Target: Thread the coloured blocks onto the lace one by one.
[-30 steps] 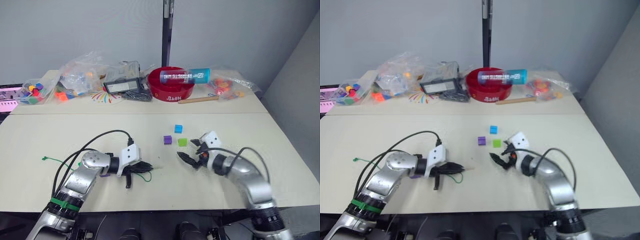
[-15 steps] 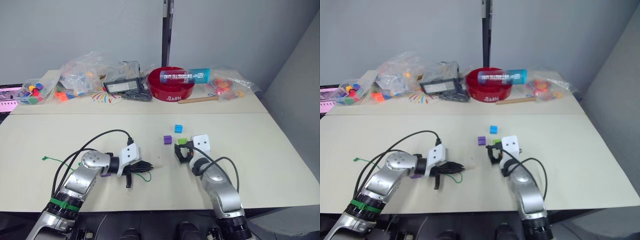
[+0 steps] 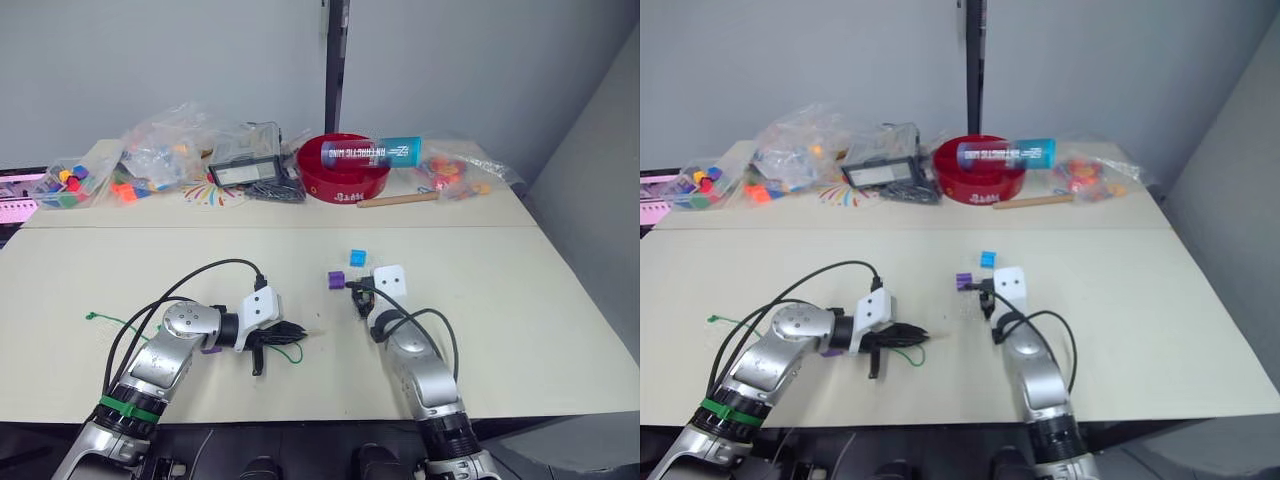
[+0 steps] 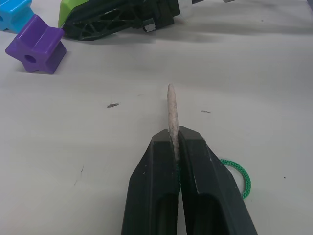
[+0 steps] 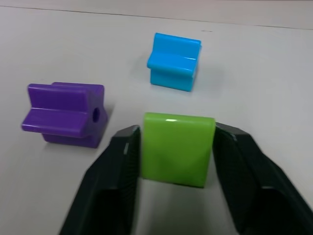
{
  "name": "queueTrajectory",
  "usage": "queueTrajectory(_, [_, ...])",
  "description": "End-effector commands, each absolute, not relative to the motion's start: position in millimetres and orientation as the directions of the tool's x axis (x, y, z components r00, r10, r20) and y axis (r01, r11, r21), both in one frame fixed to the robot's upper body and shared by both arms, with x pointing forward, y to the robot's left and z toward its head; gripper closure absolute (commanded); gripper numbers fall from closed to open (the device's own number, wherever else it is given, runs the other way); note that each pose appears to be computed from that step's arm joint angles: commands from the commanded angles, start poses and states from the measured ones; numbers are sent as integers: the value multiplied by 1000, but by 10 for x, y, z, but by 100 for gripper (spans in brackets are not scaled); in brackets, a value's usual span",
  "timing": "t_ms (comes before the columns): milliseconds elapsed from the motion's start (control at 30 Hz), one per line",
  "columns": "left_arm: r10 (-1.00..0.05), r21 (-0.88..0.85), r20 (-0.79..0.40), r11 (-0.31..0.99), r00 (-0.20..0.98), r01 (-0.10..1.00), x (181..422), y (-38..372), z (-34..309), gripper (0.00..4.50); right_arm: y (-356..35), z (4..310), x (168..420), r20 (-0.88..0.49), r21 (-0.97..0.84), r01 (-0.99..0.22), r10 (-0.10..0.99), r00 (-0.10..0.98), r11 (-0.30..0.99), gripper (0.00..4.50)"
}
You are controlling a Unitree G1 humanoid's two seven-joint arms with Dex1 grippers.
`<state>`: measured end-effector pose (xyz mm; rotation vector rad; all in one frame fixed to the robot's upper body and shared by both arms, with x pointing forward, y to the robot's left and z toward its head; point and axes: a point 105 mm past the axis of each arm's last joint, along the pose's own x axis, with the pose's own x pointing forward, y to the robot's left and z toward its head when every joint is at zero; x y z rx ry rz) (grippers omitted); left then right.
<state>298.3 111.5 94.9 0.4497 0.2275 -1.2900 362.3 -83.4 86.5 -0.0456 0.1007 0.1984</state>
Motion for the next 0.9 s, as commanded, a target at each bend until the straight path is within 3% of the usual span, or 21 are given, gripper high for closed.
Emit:
queueTrajectory(33, [-877, 234, -385, 210, 289, 949, 2995, 1129, 1061, 450, -893, 883, 3564, -98, -42, -172, 168, 981, 984, 333])
queueTrajectory(233, [-876, 232, -386, 210, 288, 950, 2990, 1141, 1052, 450, -870, 953, 3452, -87, -23, -172, 170, 982, 985, 333])
queueTrajectory(333, [-877, 230, -387, 206, 283, 951, 2990, 1137, 1050, 450, -751, 1043, 3092, -82, 6, -268, 267, 960, 963, 333])
queueTrajectory(433, [-878, 232, -388, 200, 279, 952, 2999, 1138, 1057, 450, -631, 933, 2778, -157, 10, -380, 377, 913, 925, 333])
queueTrajectory(700, [-881, 230, -396, 178, 259, 957, 2986, 1129, 1053, 450, -650, 602, 2672, -317, 126, -380, 400, 860, 916, 333])
queueTrajectory(767, [-880, 231, -397, 178, 259, 957, 2977, 1133, 1051, 450, -621, 617, 2650, -308, 148, -387, 414, 856, 910, 230])
queueTrajectory(900, [-879, 231, -395, 184, 265, 955, 2973, 1142, 1052, 450, -703, 798, 2674, -243, 132, -416, 436, 867, 900, 95])
